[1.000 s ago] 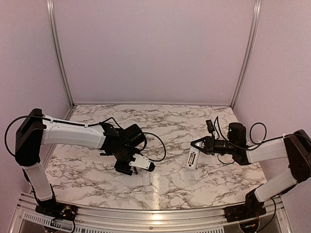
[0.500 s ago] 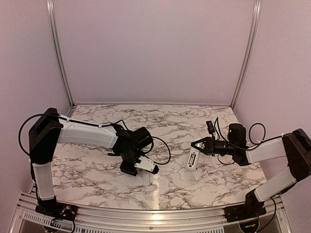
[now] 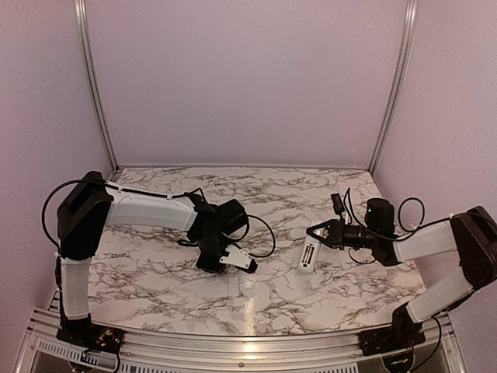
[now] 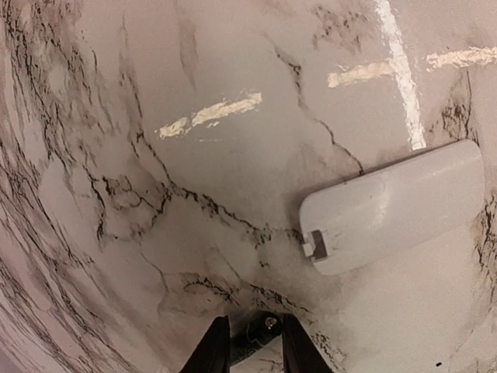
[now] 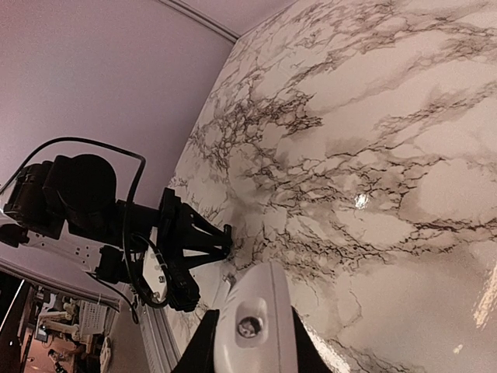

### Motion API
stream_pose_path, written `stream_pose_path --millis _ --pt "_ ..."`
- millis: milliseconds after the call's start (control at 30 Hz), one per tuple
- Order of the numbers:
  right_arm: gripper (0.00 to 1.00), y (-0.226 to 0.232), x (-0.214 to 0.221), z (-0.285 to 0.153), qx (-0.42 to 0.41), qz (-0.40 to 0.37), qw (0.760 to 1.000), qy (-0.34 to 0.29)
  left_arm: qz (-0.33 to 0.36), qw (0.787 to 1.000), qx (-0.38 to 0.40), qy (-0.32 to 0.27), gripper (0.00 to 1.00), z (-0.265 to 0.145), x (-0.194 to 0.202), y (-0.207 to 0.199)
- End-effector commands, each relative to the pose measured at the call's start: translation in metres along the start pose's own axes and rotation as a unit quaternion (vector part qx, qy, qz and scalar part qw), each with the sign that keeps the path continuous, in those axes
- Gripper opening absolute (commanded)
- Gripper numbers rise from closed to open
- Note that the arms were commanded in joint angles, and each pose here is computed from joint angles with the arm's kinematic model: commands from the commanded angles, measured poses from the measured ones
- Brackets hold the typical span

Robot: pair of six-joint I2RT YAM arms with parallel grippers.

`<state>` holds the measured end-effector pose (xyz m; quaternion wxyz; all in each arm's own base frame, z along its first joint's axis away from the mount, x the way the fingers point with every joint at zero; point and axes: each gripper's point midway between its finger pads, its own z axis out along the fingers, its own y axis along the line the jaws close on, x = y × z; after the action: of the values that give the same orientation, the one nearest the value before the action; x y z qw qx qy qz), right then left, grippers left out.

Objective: Load the batteries into the remote control
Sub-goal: Adjust the battery at the center of the board.

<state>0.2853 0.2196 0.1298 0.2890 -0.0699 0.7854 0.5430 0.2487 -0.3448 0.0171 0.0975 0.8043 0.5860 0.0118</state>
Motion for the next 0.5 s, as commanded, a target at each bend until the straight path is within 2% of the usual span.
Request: stream_pose_path --millis 0,233,467 --pt "0.00 0.002 -0.006 -0.002 -0.007 -0.006 1.000 -0.009 -0.022 0.999 0.034 0.013 0.23 0.012 0.009 -0.009" --pt "0.00 0.004 -0.007 -0.004 -0.006 -0.007 1.000 -0.011 -0.069 0.997 0.043 0.008 0.12 0.021 0.014 0.002" --pt "0.00 0.006 -0.008 -0.005 -0.006 -0.009 1.000 -0.013 -0.102 0.994 0.021 0.022 0.09 0.025 0.016 0.017"
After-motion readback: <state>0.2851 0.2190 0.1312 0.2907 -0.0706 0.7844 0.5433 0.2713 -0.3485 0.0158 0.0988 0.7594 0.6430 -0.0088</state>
